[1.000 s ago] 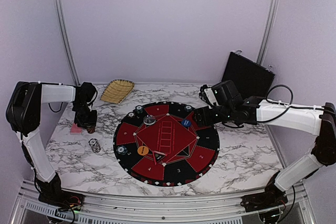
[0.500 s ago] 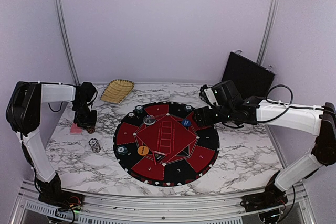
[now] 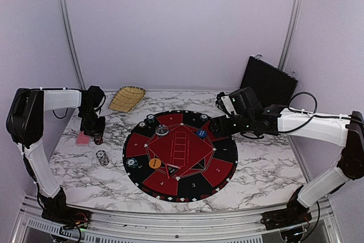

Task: Distribute texas hold em gaming equipment
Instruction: Pick up the pile of poker chips from the pile of poker chips, then place the poker chips pile at the big blind area, then pick up the pile of poker chips from the center of the board.

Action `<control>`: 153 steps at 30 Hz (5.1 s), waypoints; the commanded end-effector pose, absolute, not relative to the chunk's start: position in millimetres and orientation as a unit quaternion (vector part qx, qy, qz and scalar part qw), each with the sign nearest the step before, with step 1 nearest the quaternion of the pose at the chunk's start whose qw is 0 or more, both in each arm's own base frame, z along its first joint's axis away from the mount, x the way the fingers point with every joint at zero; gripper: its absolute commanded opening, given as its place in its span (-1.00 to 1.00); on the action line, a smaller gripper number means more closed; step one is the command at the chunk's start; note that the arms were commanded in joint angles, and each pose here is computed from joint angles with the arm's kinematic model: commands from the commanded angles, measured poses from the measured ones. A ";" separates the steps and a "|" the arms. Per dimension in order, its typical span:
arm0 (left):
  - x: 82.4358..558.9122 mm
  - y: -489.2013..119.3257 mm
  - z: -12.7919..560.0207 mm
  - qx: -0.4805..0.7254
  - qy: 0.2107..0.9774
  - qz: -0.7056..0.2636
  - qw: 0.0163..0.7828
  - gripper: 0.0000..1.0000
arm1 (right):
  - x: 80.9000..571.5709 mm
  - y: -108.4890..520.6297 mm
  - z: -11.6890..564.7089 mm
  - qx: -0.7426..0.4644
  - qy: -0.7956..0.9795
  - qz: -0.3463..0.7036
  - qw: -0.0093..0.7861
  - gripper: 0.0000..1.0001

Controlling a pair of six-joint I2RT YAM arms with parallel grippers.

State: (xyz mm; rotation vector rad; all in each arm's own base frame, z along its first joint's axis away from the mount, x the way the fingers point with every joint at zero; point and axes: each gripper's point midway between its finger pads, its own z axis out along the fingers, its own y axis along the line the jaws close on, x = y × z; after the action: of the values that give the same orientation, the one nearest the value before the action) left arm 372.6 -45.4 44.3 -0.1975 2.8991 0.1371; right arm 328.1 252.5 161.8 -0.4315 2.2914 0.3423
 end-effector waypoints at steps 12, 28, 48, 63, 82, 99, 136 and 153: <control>371.7 -67.3 65.1 -0.041 0.990 0.039 0.129 -0.36 | 337.1 261.9 176.4 -0.167 0.889 0.141 0.404 0.74; 358.3 -150.8 78.8 0.031 0.990 0.007 0.141 -0.35 | 339.4 256.7 166.8 -0.157 0.892 0.139 0.400 0.73; 317.6 -245.0 55.5 0.125 0.985 -0.007 0.116 -0.35 | 336.8 251.0 161.3 -0.152 0.895 0.137 0.396 0.73; 295.7 -259.4 30.8 0.140 0.985 -0.014 0.100 -0.35 | 336.4 251.5 160.2 -0.152 0.897 0.138 0.393 0.74; 288.0 -258.7 9.8 0.146 0.985 -0.009 0.089 -0.31 | 335.2 250.3 162.6 -0.152 0.897 0.137 0.392 0.73; 286.7 -253.8 8.8 0.149 0.985 0.000 0.091 0.09 | 336.0 249.5 169.0 -0.152 0.895 0.136 0.396 0.73; 358.7 -150.3 105.8 0.019 0.983 0.003 0.185 0.55 | 347.1 264.4 179.0 -0.178 0.889 0.140 0.398 0.74; 398.7 -52.0 63.2 -0.065 0.988 0.051 0.133 0.46 | 349.3 275.3 173.4 -0.192 0.889 0.151 0.386 0.73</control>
State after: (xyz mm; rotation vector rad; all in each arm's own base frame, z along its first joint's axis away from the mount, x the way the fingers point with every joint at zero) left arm 395.1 -60.2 72.8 -0.2042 2.8246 0.1158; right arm 344.6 273.0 161.4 -0.4999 2.2876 0.3672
